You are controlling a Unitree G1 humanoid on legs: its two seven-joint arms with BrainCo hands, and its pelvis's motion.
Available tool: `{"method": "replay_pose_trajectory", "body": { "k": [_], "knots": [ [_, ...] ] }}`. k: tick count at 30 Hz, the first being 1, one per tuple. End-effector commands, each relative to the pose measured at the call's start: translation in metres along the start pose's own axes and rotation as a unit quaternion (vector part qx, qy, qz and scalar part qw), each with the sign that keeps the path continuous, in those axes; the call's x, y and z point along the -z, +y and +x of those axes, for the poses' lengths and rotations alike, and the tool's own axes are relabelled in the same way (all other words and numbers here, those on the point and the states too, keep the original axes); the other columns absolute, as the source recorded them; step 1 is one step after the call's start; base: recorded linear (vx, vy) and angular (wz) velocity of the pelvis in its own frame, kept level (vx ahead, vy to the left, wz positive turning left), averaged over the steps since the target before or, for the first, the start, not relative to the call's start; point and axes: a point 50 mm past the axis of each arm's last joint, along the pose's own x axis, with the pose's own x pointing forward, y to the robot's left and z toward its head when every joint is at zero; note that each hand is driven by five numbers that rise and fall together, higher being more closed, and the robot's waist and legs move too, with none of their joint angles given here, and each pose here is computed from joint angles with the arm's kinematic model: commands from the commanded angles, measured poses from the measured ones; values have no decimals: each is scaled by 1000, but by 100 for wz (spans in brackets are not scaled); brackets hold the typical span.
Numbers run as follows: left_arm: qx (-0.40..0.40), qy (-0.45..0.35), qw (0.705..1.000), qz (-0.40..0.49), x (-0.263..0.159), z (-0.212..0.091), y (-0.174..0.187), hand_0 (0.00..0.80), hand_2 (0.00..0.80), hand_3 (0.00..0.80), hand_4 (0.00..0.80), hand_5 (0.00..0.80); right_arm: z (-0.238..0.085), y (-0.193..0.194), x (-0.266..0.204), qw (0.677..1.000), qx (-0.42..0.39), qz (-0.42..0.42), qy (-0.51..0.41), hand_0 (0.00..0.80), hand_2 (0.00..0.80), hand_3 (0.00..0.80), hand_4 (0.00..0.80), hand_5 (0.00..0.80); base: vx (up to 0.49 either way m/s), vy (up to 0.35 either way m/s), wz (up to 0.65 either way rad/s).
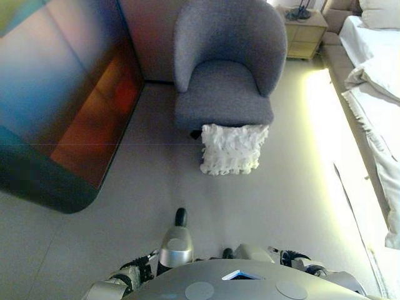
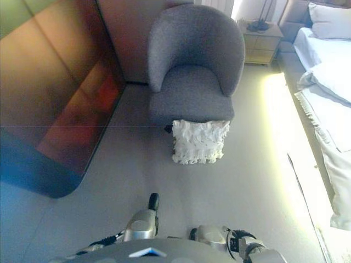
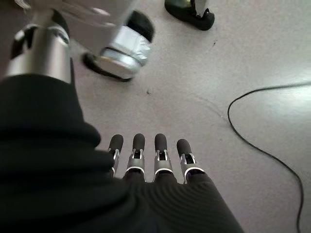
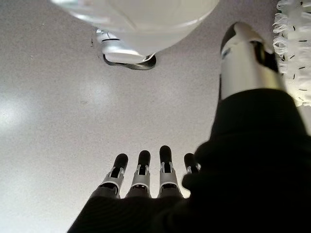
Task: Pick up the cushion and take it to the sofa
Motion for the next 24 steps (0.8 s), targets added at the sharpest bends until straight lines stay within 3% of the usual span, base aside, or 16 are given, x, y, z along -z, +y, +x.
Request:
{"method": "replay_pose_trajectory", "body": {
  "k": [1,8,16,19,24],
  "knots": [
    [-5,34,999,3,23,1,7,0,0,0,0,0,2,-15,17,999,36,-8,33,0,0,0,0,0,687,296,-68],
    [9,-59,997,44,-27,-3,15,0,0,0,0,0,0,-3,6,997,39,-50,-36,0,0,0,0,0,598,261,-62],
    [17,-111,993,38,-78,-14,2,0,0,0,0,0,-3,2,-27,995,7,38,-90,0,0,0,0,0,338,38,7],
    [14,-98,993,60,-73,-12,-1,0,0,0,0,0,-4,0,-30,991,-4,90,-103,0,0,0,0,0,305,-58,27],
    [-6,-68,996,66,-53,-8,2,0,0,0,0,0,-4,-4,-33,990,-8,83,-115,0,0,0,0,0,349,-106,52]
  ]
}}
